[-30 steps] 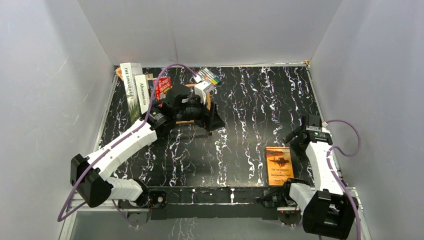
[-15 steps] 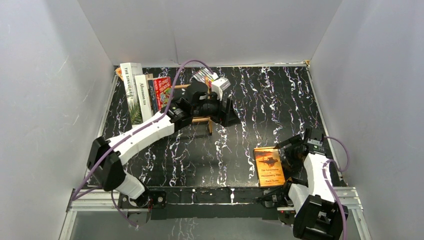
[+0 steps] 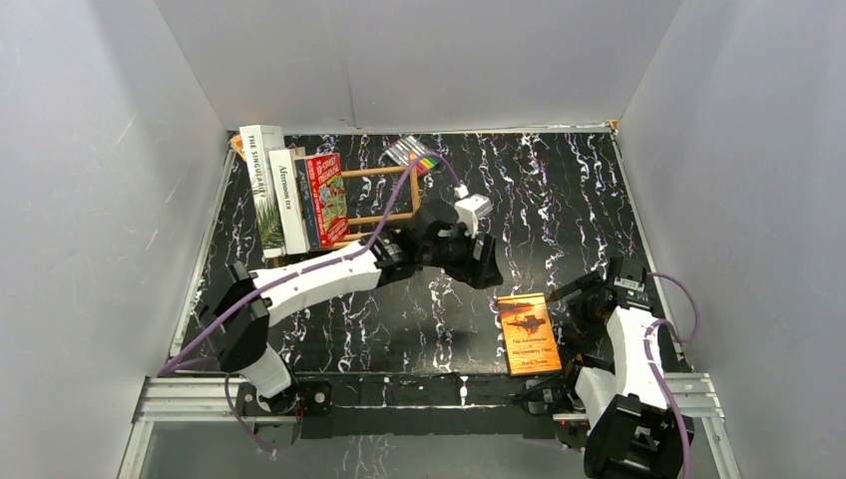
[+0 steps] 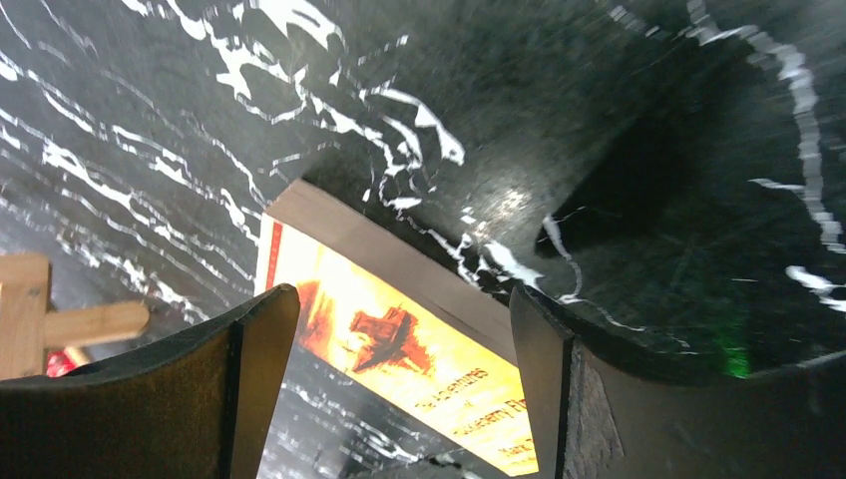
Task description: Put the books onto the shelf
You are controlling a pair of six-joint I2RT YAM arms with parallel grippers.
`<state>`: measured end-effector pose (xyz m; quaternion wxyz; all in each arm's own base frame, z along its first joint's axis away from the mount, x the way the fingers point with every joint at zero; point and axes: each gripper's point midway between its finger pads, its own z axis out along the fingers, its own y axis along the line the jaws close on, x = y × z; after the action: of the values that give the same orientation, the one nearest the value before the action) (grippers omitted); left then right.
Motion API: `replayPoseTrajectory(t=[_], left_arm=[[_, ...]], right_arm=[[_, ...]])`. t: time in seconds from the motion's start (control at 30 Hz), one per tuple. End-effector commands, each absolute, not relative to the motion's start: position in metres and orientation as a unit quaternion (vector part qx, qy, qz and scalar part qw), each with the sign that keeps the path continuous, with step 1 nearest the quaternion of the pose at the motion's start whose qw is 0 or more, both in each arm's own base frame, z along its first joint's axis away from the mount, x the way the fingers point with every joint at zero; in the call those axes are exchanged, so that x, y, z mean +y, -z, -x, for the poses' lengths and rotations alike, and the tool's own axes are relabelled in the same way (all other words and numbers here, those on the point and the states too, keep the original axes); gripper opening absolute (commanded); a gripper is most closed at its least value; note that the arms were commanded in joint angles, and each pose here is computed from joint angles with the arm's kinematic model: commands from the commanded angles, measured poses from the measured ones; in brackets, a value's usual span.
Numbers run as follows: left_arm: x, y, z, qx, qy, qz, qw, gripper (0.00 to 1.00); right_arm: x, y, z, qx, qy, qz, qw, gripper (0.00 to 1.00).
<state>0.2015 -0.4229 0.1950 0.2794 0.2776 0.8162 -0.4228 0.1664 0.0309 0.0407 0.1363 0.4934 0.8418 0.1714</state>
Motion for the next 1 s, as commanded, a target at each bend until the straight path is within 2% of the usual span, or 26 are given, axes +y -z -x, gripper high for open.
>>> replayPoseTrajectory(t=[0.0,0.33,0.7,0.8,0.97], left_arm=[[-0.445,-0.197,-0.204,0.834,0.395,-0.224,0.313,0.68],[-0.450,-0.133,-0.186,0.885,0.380,-0.141,0.228,0.69],[-0.456,-0.084,-0.155,0.902,0.383,-0.098,0.172,0.69],[-0.455,-0.077,-0.153,0.904,0.382,-0.091,0.168,0.66],[-0.442,-0.064,-0.154,0.914,0.366,-0.051,0.169,0.55]], right_arm=[[-0.004,-0.059,-0.169,0.845,-0.085,-0.494,0.183,0.87],[0.000,-0.064,-0.165,0.847,-0.091,-0.493,0.178,0.90],[0.048,-0.061,-0.164,0.866,-0.222,-0.429,0.129,0.91],[0.049,-0.054,-0.158,0.868,-0.219,-0.429,0.122,0.91],[0.057,-0.045,-0.156,0.874,-0.238,-0.409,0.110,0.91]])
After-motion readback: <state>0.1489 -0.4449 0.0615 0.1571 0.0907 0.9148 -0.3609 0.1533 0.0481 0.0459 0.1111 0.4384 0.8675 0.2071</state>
